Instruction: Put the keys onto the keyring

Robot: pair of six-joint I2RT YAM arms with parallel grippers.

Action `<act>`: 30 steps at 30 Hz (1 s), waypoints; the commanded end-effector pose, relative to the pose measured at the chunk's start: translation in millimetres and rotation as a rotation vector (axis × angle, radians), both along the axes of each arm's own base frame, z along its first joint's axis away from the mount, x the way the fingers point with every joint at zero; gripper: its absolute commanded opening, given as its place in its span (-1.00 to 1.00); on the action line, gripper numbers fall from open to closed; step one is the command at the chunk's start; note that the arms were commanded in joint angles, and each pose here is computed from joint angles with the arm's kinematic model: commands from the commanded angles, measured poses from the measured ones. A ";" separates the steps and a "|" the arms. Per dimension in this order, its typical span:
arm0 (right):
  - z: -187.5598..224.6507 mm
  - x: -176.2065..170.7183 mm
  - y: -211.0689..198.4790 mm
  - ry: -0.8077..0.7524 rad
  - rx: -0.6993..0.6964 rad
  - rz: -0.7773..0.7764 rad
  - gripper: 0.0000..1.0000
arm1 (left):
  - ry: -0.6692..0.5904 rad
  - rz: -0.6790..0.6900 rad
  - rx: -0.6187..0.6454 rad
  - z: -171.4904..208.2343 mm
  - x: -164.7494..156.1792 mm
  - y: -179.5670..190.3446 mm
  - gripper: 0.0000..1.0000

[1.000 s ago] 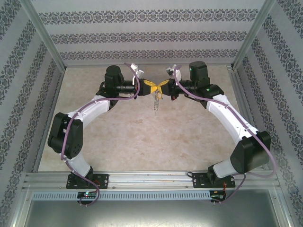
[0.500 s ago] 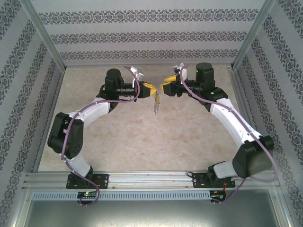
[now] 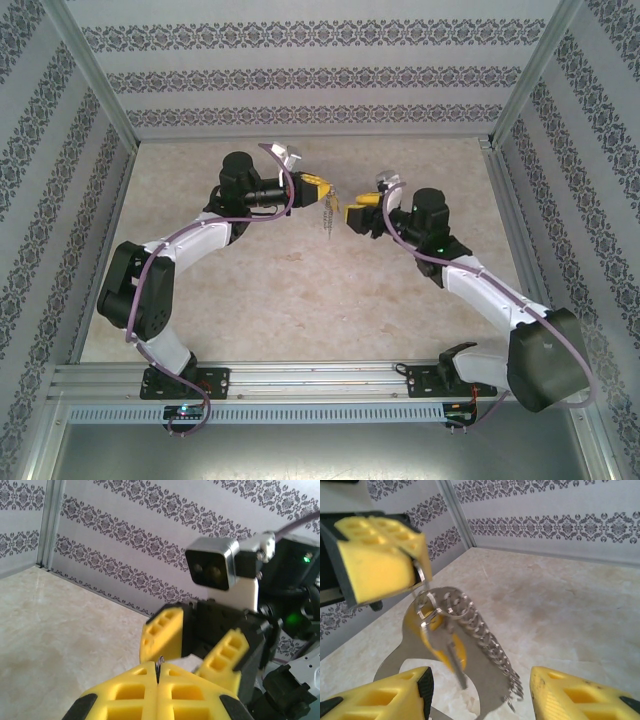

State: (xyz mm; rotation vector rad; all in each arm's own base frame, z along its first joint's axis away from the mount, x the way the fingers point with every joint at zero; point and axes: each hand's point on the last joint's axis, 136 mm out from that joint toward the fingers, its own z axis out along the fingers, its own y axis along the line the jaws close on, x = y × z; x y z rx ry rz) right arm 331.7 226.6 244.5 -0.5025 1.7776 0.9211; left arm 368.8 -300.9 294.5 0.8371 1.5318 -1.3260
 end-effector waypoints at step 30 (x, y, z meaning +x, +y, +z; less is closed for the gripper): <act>1.8 15.1 38.3 -0.078 -0.029 0.069 -0.30 | -0.063 -0.014 -0.050 34.1 -15.2 -5.5 -1.00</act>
